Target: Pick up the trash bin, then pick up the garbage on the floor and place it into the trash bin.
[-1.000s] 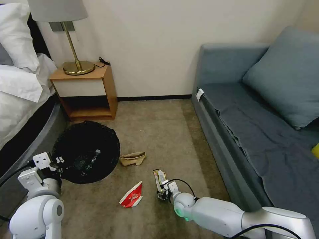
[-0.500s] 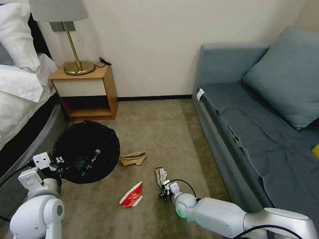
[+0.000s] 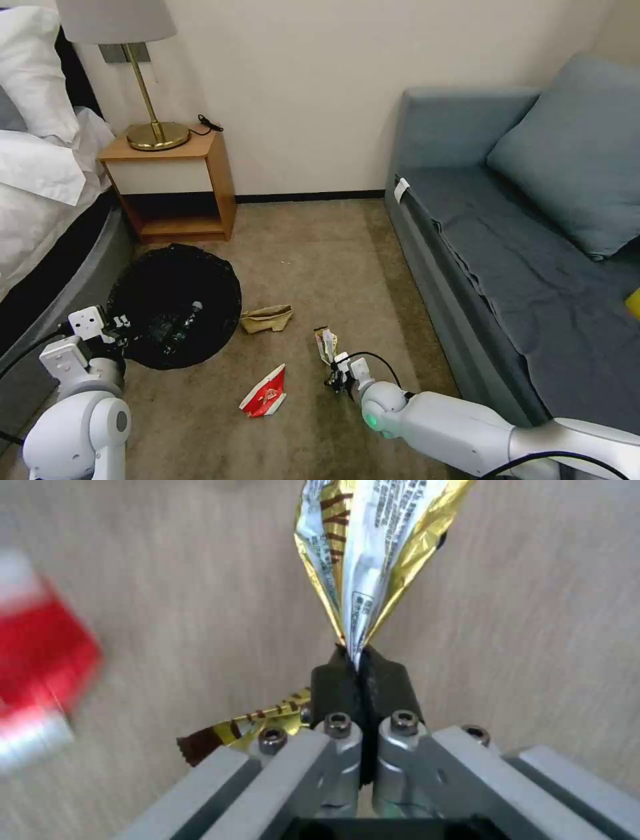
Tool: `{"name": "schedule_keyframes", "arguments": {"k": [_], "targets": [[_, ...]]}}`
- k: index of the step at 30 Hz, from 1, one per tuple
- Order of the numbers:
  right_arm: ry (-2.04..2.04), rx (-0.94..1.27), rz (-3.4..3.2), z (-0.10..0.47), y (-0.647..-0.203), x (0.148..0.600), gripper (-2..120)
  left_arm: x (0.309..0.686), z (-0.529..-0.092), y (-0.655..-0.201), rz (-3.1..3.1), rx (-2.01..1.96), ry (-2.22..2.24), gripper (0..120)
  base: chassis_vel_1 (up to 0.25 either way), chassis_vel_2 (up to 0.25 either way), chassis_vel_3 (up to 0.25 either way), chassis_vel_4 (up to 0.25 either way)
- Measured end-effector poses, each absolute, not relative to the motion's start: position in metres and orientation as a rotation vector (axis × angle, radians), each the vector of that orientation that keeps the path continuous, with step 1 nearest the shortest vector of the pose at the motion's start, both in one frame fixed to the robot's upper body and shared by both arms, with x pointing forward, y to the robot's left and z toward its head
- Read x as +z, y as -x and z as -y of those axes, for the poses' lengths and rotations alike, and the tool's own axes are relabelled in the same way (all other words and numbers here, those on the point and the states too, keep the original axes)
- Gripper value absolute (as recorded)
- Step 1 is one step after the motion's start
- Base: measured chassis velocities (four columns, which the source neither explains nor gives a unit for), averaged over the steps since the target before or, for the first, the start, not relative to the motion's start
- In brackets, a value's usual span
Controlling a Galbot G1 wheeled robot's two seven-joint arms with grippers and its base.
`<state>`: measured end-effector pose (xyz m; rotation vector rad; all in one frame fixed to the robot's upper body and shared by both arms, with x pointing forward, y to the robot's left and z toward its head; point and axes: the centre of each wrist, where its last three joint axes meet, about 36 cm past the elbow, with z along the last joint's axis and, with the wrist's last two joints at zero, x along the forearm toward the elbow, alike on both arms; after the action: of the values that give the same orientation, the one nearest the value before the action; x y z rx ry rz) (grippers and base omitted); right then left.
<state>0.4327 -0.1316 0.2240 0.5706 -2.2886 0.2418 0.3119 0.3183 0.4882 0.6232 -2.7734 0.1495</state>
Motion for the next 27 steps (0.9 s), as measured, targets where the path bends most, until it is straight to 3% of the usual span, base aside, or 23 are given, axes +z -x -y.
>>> {"name": "schedule_keyframes", "arguments": {"k": [3, 4, 8, 15, 21, 27], "targets": [[-0.604, 0.111, 2.431, 0.122, -0.461, 0.289, 0, 0.486, -0.318, -0.313, 2.766, 0.154, -0.615, 3, 0.0, 0.0, 0.0, 0.0], [-0.604, 0.111, 2.431, 0.122, -0.461, 0.289, 0, 0.486, -0.318, -0.313, 2.766, 0.154, -0.615, 3, 0.0, 0.0, 0.0, 0.0], [-0.761, -0.084, 2.579, 0.074, -0.479, 0.395, 0, 0.483, -0.317, -0.313, 2.756, 0.156, -0.612, 3, 0.0, 0.0, 0.0, 0.0], [-0.991, -0.187, 2.636, 0.017, -0.464, 0.466, 0, 0.482, -0.316, -0.313, 2.751, 0.153, -0.614, 3, 0.0, 0.0, 0.0, 0.0], [-1.187, -0.256, 2.56, -0.025, -0.419, 0.491, 0, 0.482, -0.314, -0.314, 2.752, 0.157, -0.609, 3, 0.0, 0.0, 0.0, 0.0], [-1.258, -0.203, 2.496, -0.056, -0.394, 0.475, 0, 0.482, -0.311, -0.314, 2.75, 0.155, -0.609, 3, 0.0, 0.0, 0.0, 0.0]]}}
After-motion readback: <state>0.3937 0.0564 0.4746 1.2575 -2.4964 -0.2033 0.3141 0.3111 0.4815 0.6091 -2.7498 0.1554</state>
